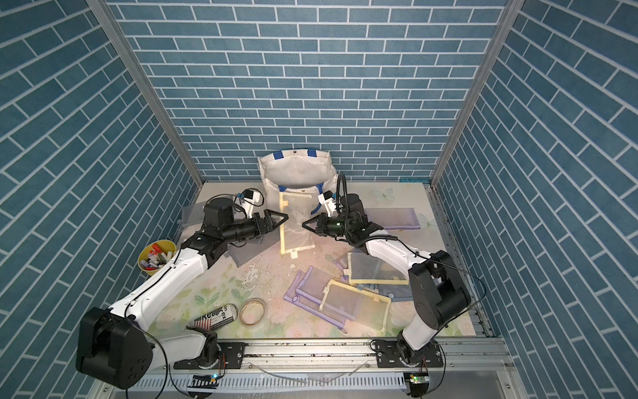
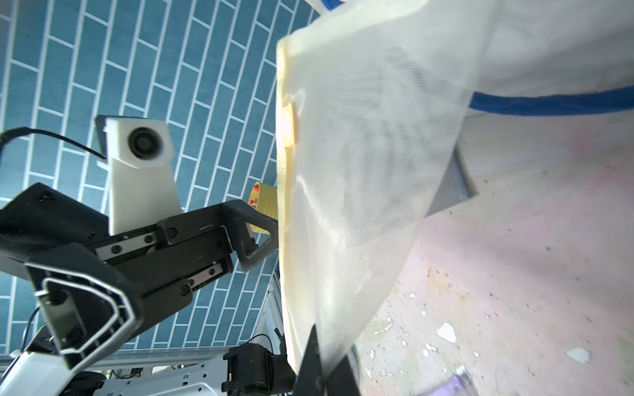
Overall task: Put the pencil pouch into the canvas bag
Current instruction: Pick up the pencil pouch from the center of the board, then place the pencil pouch in the canvas bag, then adjust the pencil pouches at the center of the board.
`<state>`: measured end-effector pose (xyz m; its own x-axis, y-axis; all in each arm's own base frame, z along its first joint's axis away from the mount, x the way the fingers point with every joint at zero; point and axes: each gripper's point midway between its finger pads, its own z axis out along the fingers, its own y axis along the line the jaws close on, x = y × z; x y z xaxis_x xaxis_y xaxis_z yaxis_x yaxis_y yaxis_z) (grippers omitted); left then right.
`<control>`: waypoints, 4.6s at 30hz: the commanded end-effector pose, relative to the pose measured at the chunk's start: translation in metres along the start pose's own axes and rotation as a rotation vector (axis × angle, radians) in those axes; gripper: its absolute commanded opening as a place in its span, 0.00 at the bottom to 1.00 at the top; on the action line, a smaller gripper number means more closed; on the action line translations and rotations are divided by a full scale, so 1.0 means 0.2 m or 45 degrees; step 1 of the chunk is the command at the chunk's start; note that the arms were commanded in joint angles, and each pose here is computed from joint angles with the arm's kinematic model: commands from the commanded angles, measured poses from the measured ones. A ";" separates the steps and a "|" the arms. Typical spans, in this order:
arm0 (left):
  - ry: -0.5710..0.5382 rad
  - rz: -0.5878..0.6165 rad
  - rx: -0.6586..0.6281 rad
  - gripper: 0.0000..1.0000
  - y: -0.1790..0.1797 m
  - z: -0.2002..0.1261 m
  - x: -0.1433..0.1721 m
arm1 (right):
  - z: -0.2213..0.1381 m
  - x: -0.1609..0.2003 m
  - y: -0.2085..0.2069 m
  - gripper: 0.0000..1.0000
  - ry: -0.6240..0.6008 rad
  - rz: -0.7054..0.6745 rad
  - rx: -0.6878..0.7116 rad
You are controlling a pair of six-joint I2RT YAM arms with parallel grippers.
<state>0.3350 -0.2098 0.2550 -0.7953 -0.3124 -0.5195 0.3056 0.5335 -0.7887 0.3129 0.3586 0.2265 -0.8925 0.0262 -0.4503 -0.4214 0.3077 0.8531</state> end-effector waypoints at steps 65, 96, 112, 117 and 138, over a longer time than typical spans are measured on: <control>0.185 1.882 -0.782 0.00 0.23 0.81 -0.95 | -0.72 -0.01 -0.03 0.81 -0.040 -0.120 0.817; -0.122 0.151 -0.805 0.97 0.50 -0.26 -0.59 | -0.39 -0.13 -0.29 0.87 -0.029 0.024 0.834; -0.038 -0.123 -1.196 0.97 1.62 -0.25 -1.02 | -0.36 -0.03 -0.24 0.87 -0.024 0.009 0.844; 0.000 -0.228 -1.165 0.95 1.80 -0.15 -0.93 | -0.43 -0.02 -0.22 0.87 -0.048 0.000 0.887; 0.134 -0.314 -1.076 0.95 1.74 -0.08 -0.52 | -0.41 -0.04 -0.24 0.86 -0.032 -0.045 0.901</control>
<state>0.5249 0.0320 0.0371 -0.8435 -0.4377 -0.3114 -0.3402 0.8839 -0.3209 0.3266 0.2661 0.2164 -0.8709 0.0429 -0.4896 -0.2321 0.8421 0.4867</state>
